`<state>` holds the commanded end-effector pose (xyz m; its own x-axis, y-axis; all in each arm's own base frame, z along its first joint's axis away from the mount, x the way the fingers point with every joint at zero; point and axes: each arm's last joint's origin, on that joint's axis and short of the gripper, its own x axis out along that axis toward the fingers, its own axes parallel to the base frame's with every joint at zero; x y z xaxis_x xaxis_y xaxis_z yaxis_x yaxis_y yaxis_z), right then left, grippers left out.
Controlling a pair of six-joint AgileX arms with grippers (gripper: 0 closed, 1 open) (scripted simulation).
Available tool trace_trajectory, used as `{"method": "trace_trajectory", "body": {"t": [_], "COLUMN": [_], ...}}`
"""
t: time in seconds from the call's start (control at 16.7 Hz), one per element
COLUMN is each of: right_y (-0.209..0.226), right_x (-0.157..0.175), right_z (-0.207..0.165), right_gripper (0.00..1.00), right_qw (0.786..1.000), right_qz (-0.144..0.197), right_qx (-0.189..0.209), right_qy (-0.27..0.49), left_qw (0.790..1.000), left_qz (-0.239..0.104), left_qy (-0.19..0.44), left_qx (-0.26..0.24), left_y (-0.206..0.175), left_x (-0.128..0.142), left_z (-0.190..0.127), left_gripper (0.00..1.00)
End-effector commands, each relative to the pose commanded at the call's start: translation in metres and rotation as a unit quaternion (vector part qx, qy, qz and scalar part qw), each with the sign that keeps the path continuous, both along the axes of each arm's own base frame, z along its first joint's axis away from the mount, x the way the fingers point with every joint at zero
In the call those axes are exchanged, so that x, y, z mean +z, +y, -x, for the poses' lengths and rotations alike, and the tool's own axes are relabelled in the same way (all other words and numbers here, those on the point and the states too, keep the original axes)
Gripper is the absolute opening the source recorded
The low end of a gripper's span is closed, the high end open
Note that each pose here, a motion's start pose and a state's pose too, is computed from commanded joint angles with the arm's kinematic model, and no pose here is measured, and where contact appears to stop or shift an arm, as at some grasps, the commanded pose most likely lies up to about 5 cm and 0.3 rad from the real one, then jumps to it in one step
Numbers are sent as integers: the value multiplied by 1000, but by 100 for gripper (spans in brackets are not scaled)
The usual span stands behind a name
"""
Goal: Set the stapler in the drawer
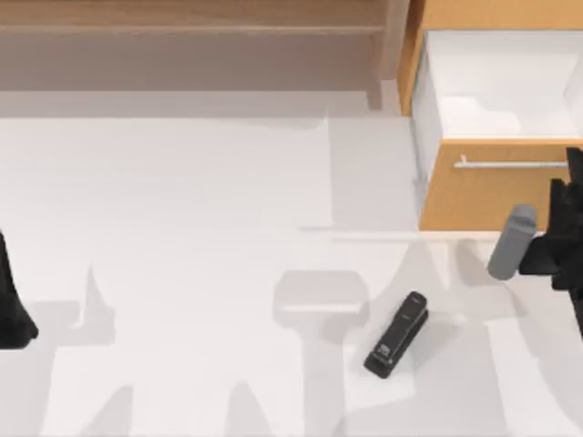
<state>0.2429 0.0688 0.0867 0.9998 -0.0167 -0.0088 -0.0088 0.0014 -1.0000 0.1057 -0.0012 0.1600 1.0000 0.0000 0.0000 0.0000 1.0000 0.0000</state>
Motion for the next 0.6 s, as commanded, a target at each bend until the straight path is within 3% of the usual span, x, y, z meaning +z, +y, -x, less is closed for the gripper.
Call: {"method": "trace_trajectory", "body": {"t": [0.12,0.18,0.6], "right_y": [0,0,0], "right_x": [0,0,0], "right_z": [0,0,0], "right_gripper": [98,100,100], "right_qw": [1000,1000,1000], "right_qz": [0,0,0], "right_qx": [0,0,0], "right_qy": [0,0,0], "left_qw": [1000,1000,1000], "left_qz": [0,0,0], "left_qy": [0,0,0], "left_qx": [0,0,0], "left_y": [0,0,0], "left_x": [0,0,0], "left_z": [0,0,0], "left_gripper": [100,100,100]}}
